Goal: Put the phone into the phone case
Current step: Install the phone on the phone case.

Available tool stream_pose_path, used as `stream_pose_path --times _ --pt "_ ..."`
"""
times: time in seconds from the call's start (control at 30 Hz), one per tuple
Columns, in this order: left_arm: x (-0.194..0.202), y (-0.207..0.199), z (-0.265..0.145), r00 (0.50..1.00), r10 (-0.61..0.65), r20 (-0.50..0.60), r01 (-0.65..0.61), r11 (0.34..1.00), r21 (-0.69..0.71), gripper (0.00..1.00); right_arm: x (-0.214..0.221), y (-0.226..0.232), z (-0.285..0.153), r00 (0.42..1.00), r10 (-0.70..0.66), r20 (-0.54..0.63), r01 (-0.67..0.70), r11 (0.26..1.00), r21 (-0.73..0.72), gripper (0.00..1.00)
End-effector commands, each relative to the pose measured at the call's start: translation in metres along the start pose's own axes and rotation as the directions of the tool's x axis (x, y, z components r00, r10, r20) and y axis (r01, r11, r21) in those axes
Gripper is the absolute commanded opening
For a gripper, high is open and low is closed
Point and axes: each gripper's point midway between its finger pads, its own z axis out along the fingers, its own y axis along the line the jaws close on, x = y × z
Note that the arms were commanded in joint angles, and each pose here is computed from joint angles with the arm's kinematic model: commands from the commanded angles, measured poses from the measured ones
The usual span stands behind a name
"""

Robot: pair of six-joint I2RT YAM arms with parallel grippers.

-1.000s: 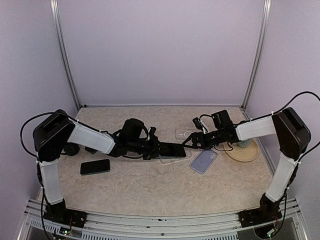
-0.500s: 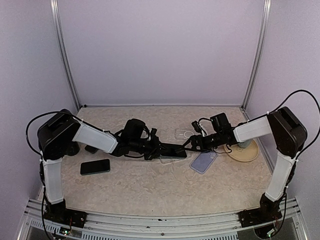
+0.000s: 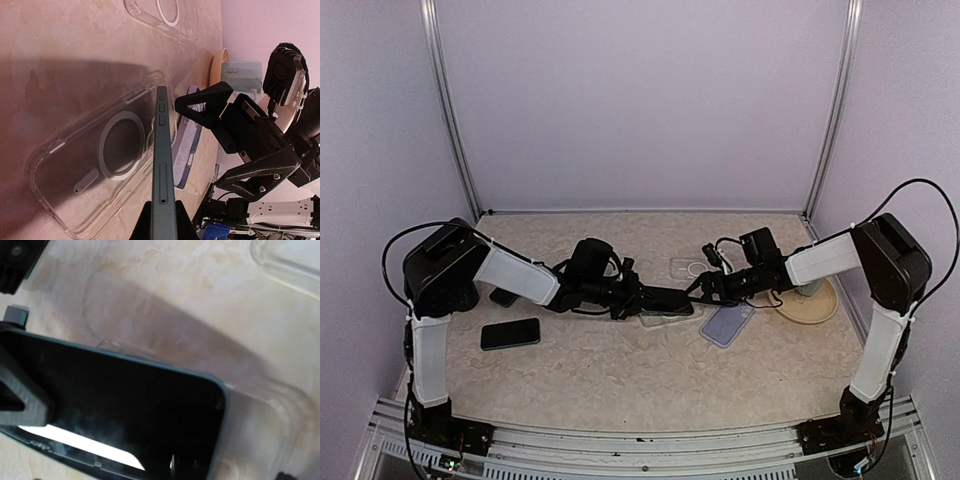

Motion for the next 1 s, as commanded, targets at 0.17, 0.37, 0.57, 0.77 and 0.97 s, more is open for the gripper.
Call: stream_pose_path --times 0.17,0.37,0.57,0.77,0.97 --pt "-0.013 -0.018 0.007 1.000 0.020 0.016 -0.021 0.997 0.080 0.00 0.010 -0.004 0.009 1.000 0.009 -0.023 -0.010 1.000 -0.020 1.00" --pt "-0.013 -0.020 0.008 1.000 0.013 0.008 -0.013 0.996 0.092 0.00 0.017 0.001 0.018 0.999 0.002 -0.045 -0.003 0.999 -0.035 1.00" --pt "-0.008 -0.016 0.011 1.000 -0.020 -0.014 0.021 0.995 0.102 0.00 0.023 0.005 0.025 0.998 -0.002 -0.060 0.000 0.999 -0.044 1.00" --pt "-0.005 -0.008 0.011 0.997 -0.070 -0.023 0.072 0.994 0.087 0.00 0.022 0.007 0.026 0.998 -0.007 -0.059 0.004 0.999 -0.045 1.00" --pt "-0.007 0.005 0.005 0.991 -0.129 0.017 0.128 0.990 0.058 0.00 0.023 0.009 0.027 0.998 -0.007 -0.063 0.005 0.999 -0.043 1.00"
